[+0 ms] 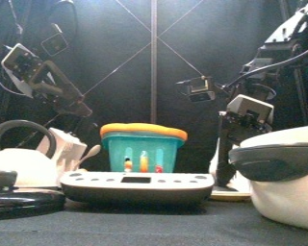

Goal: Grab kettle lid

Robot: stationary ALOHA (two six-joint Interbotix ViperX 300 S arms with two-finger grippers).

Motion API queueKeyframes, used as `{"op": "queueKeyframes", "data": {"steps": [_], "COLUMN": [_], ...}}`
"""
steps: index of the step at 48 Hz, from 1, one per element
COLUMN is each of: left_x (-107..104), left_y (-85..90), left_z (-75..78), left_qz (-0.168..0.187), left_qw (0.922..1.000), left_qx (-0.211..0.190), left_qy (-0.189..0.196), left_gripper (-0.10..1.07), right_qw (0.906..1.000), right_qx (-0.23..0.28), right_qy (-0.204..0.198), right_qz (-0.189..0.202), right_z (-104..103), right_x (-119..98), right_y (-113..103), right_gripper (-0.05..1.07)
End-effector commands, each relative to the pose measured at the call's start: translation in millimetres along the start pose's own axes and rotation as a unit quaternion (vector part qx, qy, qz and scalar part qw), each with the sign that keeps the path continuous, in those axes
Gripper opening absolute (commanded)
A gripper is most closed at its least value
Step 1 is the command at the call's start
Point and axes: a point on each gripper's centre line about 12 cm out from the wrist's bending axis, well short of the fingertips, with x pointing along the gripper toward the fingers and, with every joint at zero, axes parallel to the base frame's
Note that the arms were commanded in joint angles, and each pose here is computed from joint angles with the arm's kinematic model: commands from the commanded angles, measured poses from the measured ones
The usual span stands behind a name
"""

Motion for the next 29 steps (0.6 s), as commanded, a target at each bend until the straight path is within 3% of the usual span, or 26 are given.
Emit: {"op": "queueKeyframes", "data": {"steps": [1,29], "left_x": [0.8,1.2], "left_y": [0.6,0.8], "left_z": [5.2,7.1], "left_qz": [0.001,0.002], "left_qw": [1.0000,0.9999], "left_qx": [-0.001,-0.002], "left_qy": [-0.008,-0.011], "left_gripper": [0.98,0.98], "right_qw": [0.9998,0.9988], "right_qx": [0.005,0.011], "right_qy": [-0.018,-0.045], "right_qz": [0.004,-0.015], "right_z": [10.4,18.5], "right_x": [-8.2,-47.1], "right_y": [0.1,-5.1], "right_gripper": [0.69,0.69]}}
